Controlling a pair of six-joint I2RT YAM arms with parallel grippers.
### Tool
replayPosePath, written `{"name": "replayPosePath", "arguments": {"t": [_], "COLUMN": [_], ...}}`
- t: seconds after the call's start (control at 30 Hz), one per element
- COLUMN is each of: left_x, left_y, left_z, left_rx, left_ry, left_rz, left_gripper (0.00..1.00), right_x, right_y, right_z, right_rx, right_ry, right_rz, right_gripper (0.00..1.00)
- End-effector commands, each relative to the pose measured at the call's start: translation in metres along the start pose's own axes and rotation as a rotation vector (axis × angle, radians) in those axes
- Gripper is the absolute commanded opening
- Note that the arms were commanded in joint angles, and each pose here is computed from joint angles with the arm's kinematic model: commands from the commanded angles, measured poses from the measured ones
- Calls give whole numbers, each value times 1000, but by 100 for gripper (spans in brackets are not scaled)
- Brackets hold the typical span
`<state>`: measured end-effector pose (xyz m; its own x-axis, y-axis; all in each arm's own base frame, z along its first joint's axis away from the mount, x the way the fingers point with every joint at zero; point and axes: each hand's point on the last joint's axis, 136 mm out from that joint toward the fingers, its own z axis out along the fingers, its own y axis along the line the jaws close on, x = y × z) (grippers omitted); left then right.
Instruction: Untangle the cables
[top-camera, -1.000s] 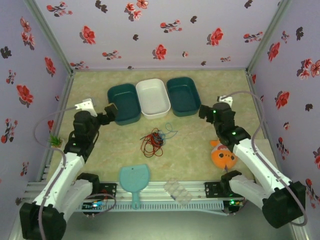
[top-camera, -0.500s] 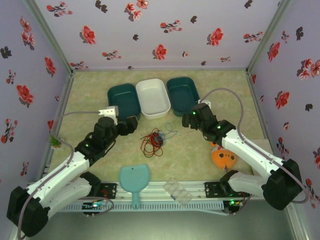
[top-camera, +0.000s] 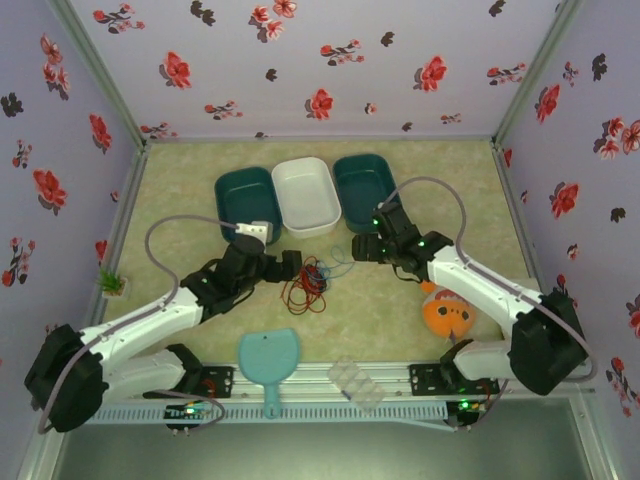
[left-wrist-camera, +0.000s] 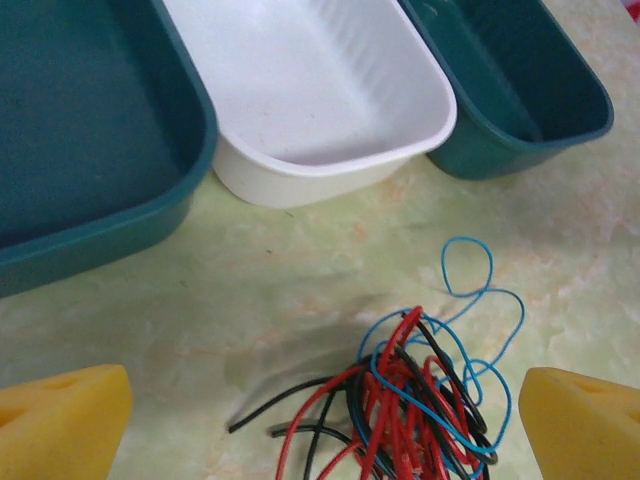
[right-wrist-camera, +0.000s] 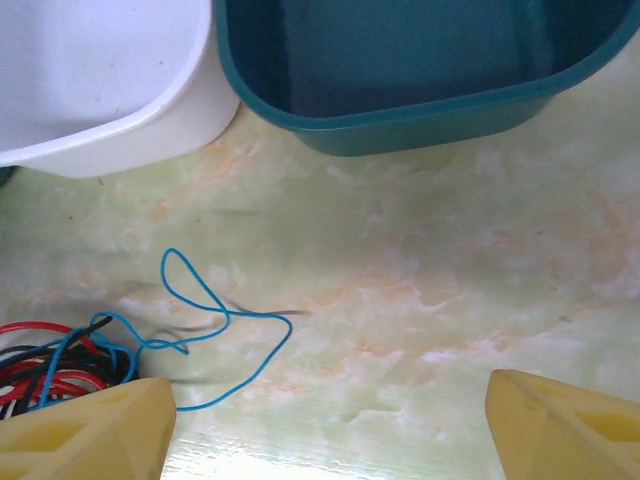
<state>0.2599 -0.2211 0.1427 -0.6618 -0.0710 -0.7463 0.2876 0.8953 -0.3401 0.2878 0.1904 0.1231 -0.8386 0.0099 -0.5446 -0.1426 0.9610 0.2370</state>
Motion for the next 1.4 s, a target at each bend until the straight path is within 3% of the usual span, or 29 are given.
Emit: {"name": "replayPosePath", "arguments": {"t": [0.0, 0.13, 0.3, 0.77, 0.87, 1.03, 1.2, 1.37], "left_x": [-1, 11, 30, 50, 53, 57, 63, 68], "left_y": [-19, -26, -21, -15, -15, -14, -11, -8], "left_z": [4, 14, 25, 42, 46, 50, 56, 58], "left_rx": [57, 86, 72, 51, 48, 41, 29, 15], "left_ry": [30, 84, 145, 202, 211, 221, 241, 259], "left_rz": [46, 46, 1, -28, -32, -39, -41, -44], "left_gripper": [100, 99, 89, 75, 72, 65, 51, 27], "right_x": [-12, -8, -4, -2, 2, 8, 1, -16], "right_y": [25, 35, 47, 57, 61, 61, 60, 60], "right_z": [1, 13, 32, 86, 92, 94, 76, 37], "right_rx": [-95, -133, -182, -180, -196, -202, -202, -198], "right_ry": [-2, 42, 83, 138, 152, 160, 124, 53], "right_rz": [-32, -39, -45, -118, -117, -110, -113, -124], "right_gripper": [78, 72, 65, 57, 48, 26, 3, 0]}}
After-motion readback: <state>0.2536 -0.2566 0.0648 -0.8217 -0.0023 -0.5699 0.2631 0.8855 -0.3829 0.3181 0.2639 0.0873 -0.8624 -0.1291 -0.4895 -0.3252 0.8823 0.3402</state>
